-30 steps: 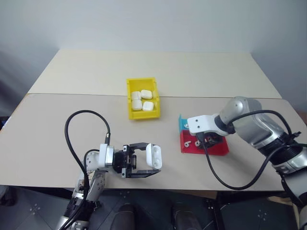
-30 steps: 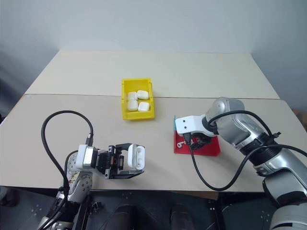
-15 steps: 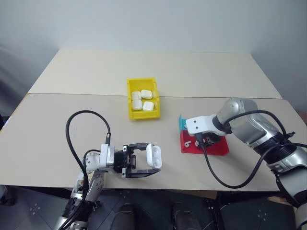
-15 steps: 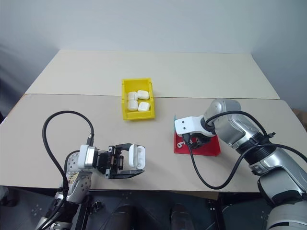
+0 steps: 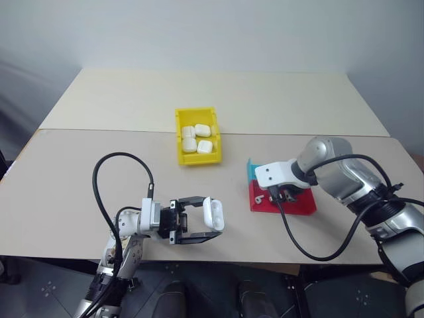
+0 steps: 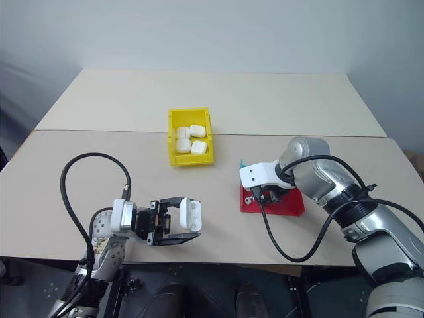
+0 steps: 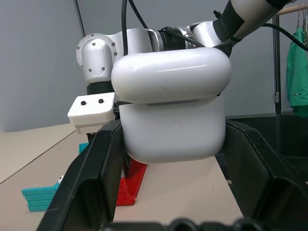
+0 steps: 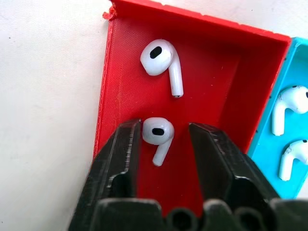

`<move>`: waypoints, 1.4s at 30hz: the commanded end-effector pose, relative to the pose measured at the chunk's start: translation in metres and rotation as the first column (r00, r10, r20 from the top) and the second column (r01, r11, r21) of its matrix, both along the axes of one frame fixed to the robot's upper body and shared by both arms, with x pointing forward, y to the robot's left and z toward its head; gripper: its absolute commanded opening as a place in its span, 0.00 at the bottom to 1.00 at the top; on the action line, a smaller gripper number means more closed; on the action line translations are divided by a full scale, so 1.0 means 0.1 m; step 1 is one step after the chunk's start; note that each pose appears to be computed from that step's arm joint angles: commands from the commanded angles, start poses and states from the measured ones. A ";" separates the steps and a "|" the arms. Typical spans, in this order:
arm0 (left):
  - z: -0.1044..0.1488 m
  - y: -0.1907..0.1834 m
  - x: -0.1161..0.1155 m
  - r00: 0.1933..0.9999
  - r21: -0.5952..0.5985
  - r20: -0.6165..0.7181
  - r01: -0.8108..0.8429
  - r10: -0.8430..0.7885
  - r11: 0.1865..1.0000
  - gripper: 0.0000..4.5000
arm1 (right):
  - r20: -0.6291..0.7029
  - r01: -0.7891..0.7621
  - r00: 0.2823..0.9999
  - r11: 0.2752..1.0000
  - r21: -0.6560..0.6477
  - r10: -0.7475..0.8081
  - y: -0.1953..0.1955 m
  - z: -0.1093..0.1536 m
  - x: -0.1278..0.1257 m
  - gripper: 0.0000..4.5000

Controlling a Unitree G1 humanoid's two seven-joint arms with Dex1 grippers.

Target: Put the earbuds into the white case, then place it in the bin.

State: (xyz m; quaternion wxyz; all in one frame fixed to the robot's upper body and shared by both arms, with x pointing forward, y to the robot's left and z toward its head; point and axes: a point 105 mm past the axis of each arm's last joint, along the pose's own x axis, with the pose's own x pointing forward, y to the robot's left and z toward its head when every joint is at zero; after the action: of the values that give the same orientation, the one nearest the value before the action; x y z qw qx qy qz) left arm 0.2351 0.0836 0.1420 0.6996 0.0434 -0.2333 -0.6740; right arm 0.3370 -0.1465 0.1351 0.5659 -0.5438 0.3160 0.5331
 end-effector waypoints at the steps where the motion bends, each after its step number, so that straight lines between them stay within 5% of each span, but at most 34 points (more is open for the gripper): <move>1: 0.05 -0.01 -0.03 1.000 0.001 0.029 0.001 -0.001 1.000 0.63 | 0.024 -0.005 1.000 1.000 0.010 0.005 -0.02 0.07 0.01 0.46; 3: 0.05 -0.01 -0.03 1.000 0.003 0.030 0.000 0.000 1.000 0.63 | 0.021 -0.005 1.000 1.000 0.010 0.005 -0.02 0.07 0.00 0.46; 9: 0.04 -0.02 -0.03 1.000 0.009 0.029 -0.004 0.004 1.000 0.63 | 0.030 -0.005 1.000 1.000 0.004 0.004 -0.03 0.05 0.01 0.14; 18: 0.05 -0.02 -0.02 1.000 0.009 0.028 -0.009 0.009 1.000 0.63 | 0.047 -0.002 0.999 0.999 0.037 0.000 -0.01 0.13 -0.01 0.14; 26: 0.31 -0.06 -0.03 0.999 -0.083 0.028 0.033 -0.031 0.996 0.63 | 0.216 -0.030 0.975 0.926 0.376 -0.056 0.09 0.96 -0.22 0.14; 29: 0.43 -0.09 -0.04 0.998 -0.114 0.017 0.063 -0.062 0.991 0.63 | 0.256 -0.063 0.961 0.813 0.578 -0.108 0.09 1.30 -0.39 0.14; 33: 0.60 -0.18 -0.05 0.992 -0.172 0.017 0.127 -0.126 0.977 0.63 | 0.312 -0.234 0.947 0.511 0.827 -0.071 0.09 1.70 -0.81 0.14; 38: 0.71 -0.32 -0.04 0.977 -0.201 0.028 0.212 -0.211 0.956 0.63 | 0.328 -0.321 0.945 0.219 0.922 0.001 0.22 1.81 -1.13 0.14; 42: 0.81 -0.40 -0.06 0.963 -0.229 0.045 0.269 -0.266 0.936 0.63 | 0.304 -0.309 0.950 0.080 0.948 0.071 0.30 1.81 -1.24 0.14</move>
State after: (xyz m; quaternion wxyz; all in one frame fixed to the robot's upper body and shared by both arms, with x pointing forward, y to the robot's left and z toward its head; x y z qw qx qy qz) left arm 0.2327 0.0449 0.2148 0.6160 -0.0619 -0.3048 -0.7238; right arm 0.2246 -0.1172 0.3066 0.7478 -0.1118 -0.2102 0.6197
